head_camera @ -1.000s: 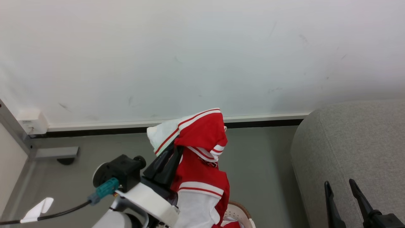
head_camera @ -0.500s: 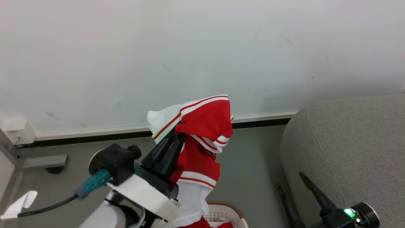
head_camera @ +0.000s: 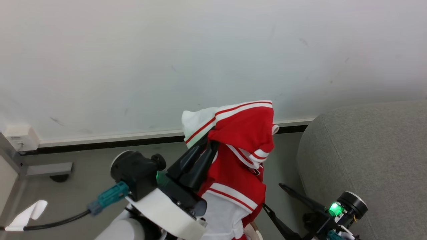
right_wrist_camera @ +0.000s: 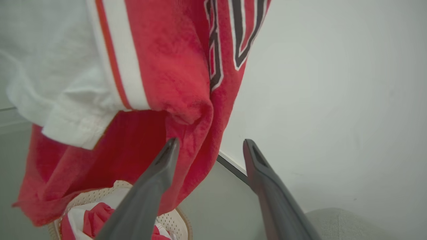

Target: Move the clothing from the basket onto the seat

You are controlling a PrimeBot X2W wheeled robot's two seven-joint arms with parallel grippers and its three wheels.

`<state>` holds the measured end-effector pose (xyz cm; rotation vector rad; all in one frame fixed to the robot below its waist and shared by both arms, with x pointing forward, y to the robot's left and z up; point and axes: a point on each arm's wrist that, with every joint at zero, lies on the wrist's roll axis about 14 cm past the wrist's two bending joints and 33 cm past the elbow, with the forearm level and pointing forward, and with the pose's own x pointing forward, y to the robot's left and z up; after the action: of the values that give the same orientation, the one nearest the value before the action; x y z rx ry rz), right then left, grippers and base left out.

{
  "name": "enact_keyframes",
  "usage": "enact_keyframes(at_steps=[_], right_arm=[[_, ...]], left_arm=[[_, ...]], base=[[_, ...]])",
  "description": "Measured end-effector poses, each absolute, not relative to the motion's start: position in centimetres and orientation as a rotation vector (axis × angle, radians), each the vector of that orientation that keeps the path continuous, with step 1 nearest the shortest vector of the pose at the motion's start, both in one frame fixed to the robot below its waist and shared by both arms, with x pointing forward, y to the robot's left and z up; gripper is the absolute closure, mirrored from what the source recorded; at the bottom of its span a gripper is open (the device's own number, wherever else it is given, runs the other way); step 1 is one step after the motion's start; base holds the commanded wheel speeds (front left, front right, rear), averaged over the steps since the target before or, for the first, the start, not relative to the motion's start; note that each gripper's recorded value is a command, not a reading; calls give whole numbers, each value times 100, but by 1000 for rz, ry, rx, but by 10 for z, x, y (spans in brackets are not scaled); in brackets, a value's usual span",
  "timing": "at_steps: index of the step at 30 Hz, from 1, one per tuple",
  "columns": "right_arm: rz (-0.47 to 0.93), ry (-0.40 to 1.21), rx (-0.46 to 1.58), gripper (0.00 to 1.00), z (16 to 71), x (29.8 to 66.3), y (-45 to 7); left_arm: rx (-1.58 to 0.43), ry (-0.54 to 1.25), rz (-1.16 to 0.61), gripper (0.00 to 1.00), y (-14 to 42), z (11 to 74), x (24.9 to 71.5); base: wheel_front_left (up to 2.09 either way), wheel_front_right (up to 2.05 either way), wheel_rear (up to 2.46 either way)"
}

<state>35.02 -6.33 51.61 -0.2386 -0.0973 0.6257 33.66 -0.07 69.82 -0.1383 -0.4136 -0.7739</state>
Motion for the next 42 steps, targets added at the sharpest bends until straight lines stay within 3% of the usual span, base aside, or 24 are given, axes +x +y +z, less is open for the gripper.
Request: enact_keyframes(at_steps=[21,22,24,39,40,41,42], right_arm=[[803,-115,-338,0,535,378,3],[811,-115,-332,22,535,377,6],[821,-123,-308,100,539,376,11],[754,-114,-172,100,546,381,-7],[744,-117,-165,100,548,382,-10],[732,-120,-153,100,550,384,-13],[719,-125,-142,100,553,386,-16]], left_arm=[[-220,-406,-838,100,-8,711,313],[-221,-406,-835,100,-7,711,314],[-225,-405,-833,100,-6,711,314],[-235,-372,-780,100,3,699,332],[-234,-365,-775,89,3,697,334],[-233,-357,-772,67,3,694,336],[-232,-348,-769,51,3,691,337]], base=[[0,0,0],[0,0,0],[0,0,0],[0,0,0],[0,0,0],[0,0,0],[0,0,0]])
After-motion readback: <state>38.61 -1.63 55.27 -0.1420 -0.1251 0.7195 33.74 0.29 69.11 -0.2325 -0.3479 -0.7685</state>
